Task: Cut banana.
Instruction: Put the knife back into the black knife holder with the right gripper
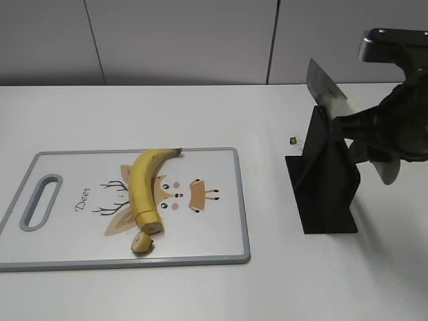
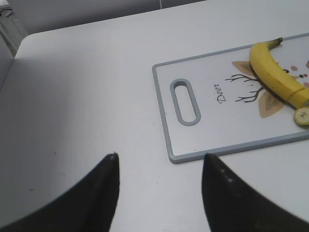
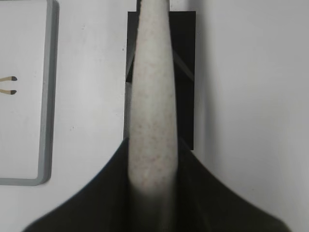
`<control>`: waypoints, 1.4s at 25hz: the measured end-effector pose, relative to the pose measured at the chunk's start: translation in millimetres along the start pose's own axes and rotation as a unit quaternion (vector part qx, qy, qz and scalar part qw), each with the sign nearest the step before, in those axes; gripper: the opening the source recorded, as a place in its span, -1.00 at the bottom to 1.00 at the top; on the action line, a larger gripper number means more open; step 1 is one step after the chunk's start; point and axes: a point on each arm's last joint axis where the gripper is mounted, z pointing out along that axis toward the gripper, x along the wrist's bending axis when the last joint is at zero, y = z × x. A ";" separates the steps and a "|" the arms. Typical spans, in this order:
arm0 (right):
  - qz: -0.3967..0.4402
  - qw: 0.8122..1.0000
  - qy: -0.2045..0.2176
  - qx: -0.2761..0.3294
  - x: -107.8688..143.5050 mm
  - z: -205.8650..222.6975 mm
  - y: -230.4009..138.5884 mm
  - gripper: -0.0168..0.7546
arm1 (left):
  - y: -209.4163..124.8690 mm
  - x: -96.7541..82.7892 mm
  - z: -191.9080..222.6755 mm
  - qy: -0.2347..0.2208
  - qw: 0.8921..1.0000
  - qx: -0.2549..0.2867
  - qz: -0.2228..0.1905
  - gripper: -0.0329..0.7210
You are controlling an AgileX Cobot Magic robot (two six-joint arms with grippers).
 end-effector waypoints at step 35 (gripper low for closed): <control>-0.140 0.987 0.023 0.082 -41.1 -62.4 -89.6 0.60 | 0.0 0.0 0.0 0.000 1.000 0.000 0.000 0.46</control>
